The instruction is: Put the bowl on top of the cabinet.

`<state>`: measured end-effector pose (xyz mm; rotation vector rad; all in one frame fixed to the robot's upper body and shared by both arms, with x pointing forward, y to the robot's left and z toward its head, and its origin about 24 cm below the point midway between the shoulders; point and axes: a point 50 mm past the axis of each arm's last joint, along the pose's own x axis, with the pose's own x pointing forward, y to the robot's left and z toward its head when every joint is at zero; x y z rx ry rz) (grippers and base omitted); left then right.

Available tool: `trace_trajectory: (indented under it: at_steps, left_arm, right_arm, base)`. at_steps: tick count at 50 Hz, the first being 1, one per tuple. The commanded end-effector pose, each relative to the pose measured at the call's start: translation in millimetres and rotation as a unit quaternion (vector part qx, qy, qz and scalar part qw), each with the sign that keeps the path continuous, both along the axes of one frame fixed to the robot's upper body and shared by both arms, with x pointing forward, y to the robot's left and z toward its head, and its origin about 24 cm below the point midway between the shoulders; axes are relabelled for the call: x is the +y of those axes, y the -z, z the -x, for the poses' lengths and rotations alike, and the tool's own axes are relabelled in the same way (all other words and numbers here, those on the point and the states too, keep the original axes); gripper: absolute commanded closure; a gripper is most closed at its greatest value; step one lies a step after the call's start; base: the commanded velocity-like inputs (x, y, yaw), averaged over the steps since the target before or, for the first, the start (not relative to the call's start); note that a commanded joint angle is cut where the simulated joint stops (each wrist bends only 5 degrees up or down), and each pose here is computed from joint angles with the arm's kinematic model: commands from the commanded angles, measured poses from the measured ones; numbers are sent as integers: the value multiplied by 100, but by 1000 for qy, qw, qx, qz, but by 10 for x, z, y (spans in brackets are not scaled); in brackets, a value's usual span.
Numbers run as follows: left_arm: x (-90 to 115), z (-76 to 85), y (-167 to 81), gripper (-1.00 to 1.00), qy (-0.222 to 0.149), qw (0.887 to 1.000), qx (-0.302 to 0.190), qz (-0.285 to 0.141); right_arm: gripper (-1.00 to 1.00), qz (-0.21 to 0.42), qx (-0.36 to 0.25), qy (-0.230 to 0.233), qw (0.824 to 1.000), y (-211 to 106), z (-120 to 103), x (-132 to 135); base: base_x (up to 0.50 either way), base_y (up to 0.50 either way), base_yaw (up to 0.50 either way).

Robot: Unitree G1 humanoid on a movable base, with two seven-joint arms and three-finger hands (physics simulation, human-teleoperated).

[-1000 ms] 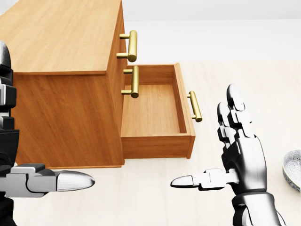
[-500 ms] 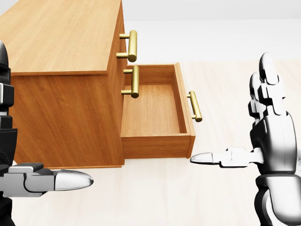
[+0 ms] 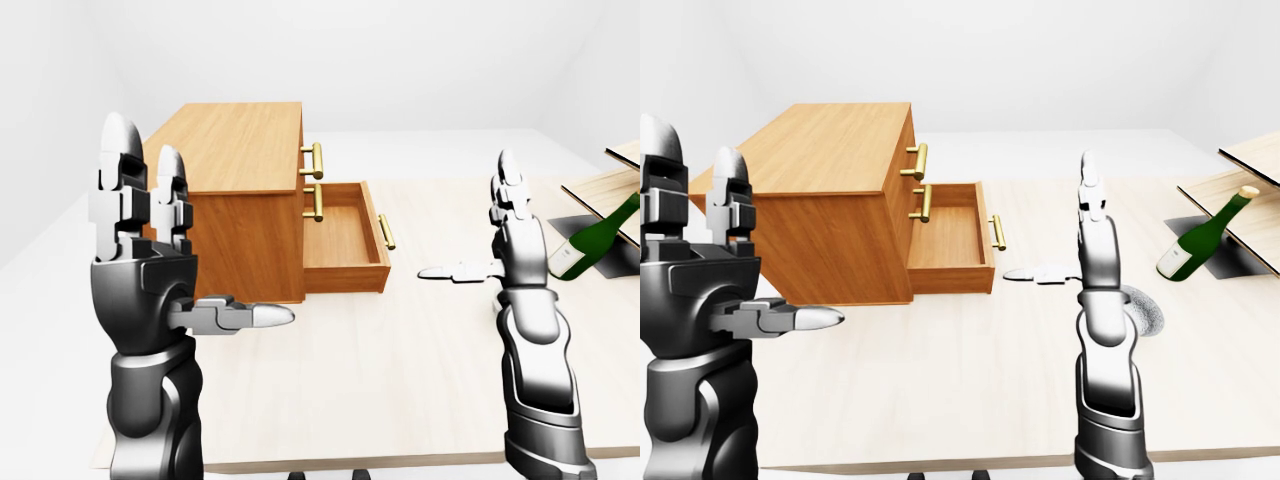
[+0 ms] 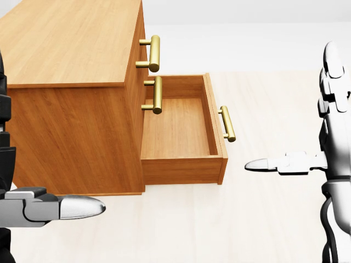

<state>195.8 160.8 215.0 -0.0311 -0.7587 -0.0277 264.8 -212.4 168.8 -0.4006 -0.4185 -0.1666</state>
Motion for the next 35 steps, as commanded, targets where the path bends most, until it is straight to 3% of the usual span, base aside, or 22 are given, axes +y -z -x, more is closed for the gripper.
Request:
trace_trajectory:
  at_steps: [1, 23, 35]
  left_arm:
    - [2, 2, -2, -100, -1, 1000, 0, 0]
    - [23, -3, -19, -100, -4, 1000, -5, 0]
    - [23, -5, -14, -100, -4, 1000, -3, 0]
  right_arm:
    - [-100, 36, 17, 23, 999, -1, -55, -126]
    - [-100, 91, 25, 48, 994, -70, -71, -242]
    - [-100, 100, 59, 73, 991, 45, -122, -381]
  base:
    - [0, 0, 0]
    - [0, 0, 0]
    - [0, 0, 0]
